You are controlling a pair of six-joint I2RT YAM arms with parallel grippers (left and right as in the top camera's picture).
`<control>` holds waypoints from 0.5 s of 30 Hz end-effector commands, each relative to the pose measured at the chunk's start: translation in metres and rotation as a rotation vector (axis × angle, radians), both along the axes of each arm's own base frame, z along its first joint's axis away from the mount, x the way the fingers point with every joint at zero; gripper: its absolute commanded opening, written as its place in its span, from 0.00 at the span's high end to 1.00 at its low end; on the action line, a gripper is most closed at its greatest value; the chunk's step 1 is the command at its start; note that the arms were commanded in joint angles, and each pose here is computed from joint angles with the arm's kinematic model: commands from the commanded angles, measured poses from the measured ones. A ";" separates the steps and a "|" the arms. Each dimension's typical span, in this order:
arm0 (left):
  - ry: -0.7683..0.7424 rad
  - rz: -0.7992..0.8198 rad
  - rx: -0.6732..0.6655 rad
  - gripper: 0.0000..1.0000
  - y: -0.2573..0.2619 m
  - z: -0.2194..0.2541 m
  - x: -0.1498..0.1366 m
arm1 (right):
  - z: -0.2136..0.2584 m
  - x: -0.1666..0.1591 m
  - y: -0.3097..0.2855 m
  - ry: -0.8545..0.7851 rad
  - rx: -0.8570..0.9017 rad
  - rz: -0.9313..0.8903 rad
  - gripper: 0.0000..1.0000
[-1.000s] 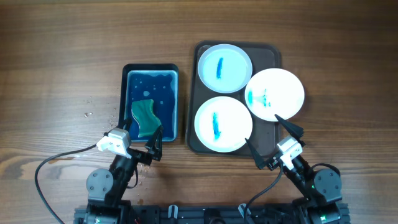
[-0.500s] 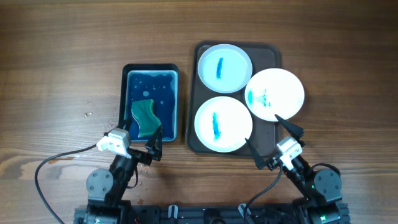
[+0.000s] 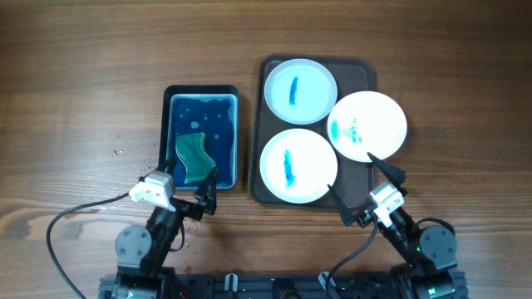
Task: Clean dirty plates on tray and stack at the side
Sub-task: 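Move the left gripper toward the sponge and the right toward the plates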
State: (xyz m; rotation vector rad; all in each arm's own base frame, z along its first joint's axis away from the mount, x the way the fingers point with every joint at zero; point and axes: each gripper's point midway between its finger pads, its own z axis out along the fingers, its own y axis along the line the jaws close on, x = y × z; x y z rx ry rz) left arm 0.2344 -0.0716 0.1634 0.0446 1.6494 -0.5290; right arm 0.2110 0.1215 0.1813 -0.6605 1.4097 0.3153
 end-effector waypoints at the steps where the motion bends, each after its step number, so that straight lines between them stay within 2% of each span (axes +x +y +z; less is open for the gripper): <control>1: -0.009 0.004 0.019 0.00 0.000 -0.001 0.000 | 0.003 -0.005 0.006 -0.018 0.001 0.040 0.00; 5: -0.033 -0.031 0.014 0.00 -0.005 0.005 -0.002 | 0.018 -0.010 0.010 -0.024 0.053 0.080 0.00; 10: -0.132 -0.078 0.003 0.00 -0.013 0.033 -0.007 | 0.062 -0.018 0.008 -0.003 0.157 0.089 0.00; 15: -0.216 -0.077 -0.006 0.00 -0.011 0.078 -0.016 | 0.102 -0.018 0.008 0.151 0.202 0.083 0.00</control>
